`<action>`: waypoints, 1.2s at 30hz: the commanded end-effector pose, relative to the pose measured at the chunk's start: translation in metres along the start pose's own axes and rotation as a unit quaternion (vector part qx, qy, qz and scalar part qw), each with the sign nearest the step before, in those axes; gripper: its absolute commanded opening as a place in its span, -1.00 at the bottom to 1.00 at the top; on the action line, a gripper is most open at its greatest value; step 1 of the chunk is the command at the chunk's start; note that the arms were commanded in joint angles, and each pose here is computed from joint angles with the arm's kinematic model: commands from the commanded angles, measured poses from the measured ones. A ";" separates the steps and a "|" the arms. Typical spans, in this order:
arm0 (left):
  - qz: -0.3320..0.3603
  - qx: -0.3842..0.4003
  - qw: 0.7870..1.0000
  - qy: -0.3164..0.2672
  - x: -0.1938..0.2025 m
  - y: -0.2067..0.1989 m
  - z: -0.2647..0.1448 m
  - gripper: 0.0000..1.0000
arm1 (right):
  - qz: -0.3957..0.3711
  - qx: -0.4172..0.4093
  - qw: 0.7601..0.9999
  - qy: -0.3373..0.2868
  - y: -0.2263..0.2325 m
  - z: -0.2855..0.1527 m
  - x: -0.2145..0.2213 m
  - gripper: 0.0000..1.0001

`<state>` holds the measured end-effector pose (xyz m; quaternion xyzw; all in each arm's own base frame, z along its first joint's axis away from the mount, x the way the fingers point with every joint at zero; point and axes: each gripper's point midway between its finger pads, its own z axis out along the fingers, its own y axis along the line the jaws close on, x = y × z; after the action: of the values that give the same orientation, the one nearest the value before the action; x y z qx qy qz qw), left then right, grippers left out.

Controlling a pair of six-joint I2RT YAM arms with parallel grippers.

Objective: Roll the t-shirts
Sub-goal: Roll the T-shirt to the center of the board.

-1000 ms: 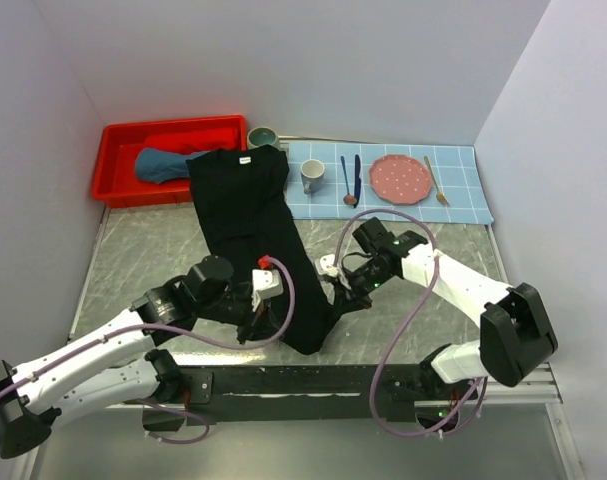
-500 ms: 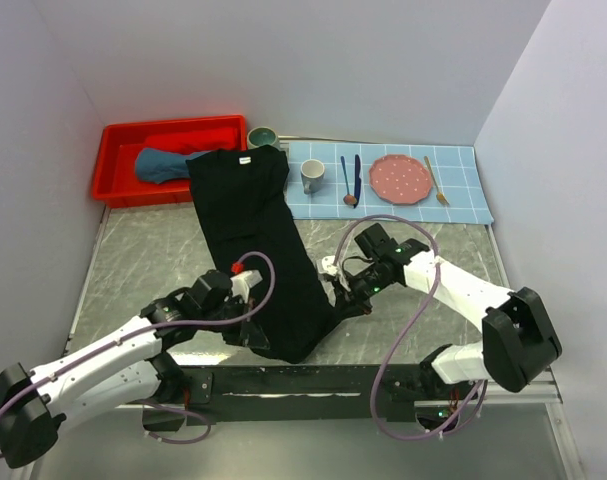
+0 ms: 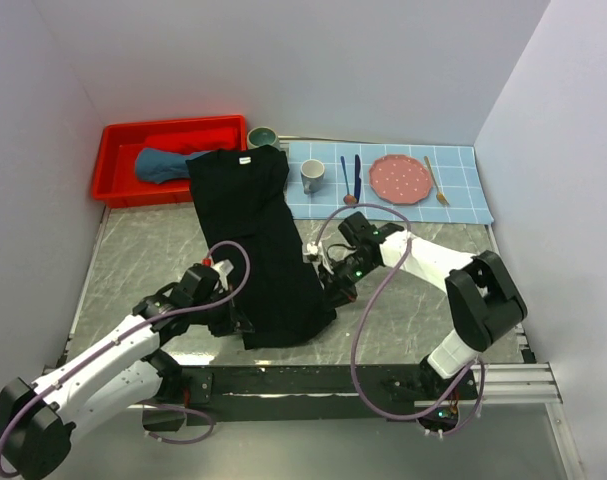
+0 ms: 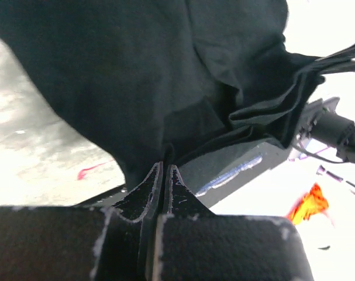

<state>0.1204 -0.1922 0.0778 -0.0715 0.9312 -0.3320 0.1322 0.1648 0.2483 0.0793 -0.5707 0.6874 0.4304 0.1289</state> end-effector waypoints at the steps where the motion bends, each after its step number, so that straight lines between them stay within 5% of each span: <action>1: -0.009 -0.003 0.999 -0.048 -0.024 -0.007 -0.010 -0.98 | 0.007 0.020 1.000 -0.022 -0.016 -0.008 -0.026 -0.92; 15: -0.053 0.019 0.994 -0.096 -0.063 0.003 -0.008 -0.98 | 0.025 0.030 0.999 -0.016 -0.052 -0.002 -0.044 -0.92; 31: -0.131 -0.115 0.981 -0.089 -0.054 0.054 0.005 -0.98 | 0.093 0.057 0.994 0.016 -0.077 0.013 -0.035 -0.80; 36: -0.143 -0.108 0.978 -0.110 -0.066 0.057 0.005 -0.50 | 0.105 0.058 0.993 0.019 -0.080 0.014 -0.035 -0.61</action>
<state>0.1639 -0.1438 0.0451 -0.2294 0.9343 -0.2330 0.1423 0.2341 0.2767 0.0541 -0.5001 0.7659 0.3925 0.0960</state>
